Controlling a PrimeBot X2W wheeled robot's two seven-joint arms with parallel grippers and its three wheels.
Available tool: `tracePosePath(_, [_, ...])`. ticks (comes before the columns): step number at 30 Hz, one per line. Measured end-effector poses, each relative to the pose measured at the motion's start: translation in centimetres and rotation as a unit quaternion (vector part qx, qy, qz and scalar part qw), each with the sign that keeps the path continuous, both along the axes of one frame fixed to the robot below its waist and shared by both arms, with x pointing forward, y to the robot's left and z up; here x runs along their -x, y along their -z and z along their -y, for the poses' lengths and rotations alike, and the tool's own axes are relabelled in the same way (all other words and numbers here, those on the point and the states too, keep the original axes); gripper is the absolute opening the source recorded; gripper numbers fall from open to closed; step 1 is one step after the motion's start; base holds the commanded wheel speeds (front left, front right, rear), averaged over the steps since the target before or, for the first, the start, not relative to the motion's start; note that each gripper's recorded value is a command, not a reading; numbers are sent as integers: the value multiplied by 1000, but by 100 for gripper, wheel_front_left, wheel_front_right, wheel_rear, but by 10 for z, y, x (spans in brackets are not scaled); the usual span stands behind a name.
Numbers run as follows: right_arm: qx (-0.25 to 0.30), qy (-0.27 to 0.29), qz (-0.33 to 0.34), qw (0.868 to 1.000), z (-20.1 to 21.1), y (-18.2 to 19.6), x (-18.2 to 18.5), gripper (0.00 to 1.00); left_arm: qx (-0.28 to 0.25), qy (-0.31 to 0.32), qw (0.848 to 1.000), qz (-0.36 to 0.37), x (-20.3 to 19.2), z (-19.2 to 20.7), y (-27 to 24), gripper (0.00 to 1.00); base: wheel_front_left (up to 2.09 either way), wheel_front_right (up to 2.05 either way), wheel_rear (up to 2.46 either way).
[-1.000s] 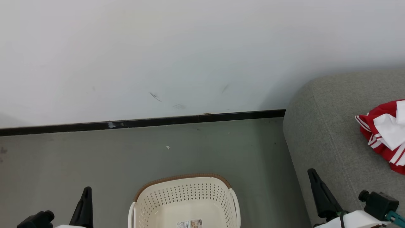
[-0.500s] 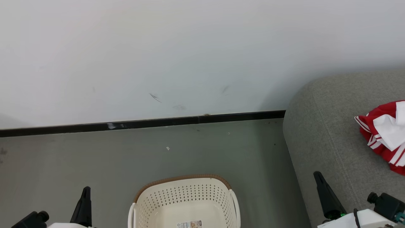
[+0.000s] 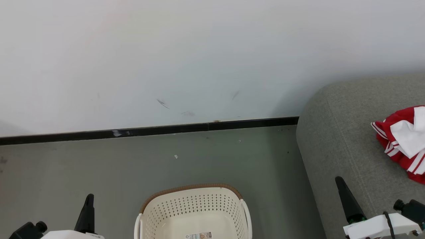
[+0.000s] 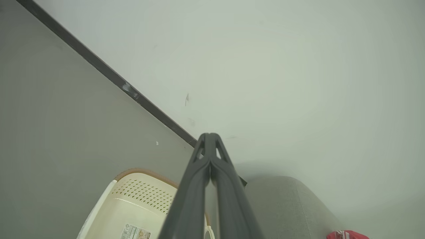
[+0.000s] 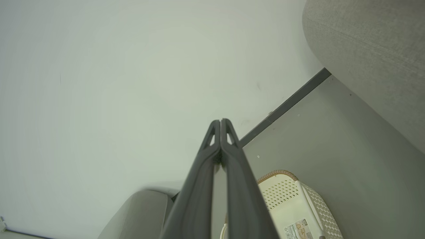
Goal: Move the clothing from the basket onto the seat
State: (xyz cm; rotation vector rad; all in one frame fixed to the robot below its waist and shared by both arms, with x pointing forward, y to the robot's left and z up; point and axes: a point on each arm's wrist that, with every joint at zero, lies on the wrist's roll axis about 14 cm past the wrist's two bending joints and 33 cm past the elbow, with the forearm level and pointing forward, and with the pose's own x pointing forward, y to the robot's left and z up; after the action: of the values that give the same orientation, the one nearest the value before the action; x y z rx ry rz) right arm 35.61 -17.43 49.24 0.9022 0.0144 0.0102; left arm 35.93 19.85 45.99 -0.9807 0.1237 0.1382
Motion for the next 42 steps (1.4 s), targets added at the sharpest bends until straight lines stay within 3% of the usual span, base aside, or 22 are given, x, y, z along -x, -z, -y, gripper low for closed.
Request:
tracePosePath(26, [-168,18,-26,985,15,8,-9,0,147,-2,989,18,-10,4,-11,0,0,0,0])
tracePosePath(42, [-275,32,-32,961,25,10,-15,0,241,2,970,33,-15,9,-19,0,0,0,0])
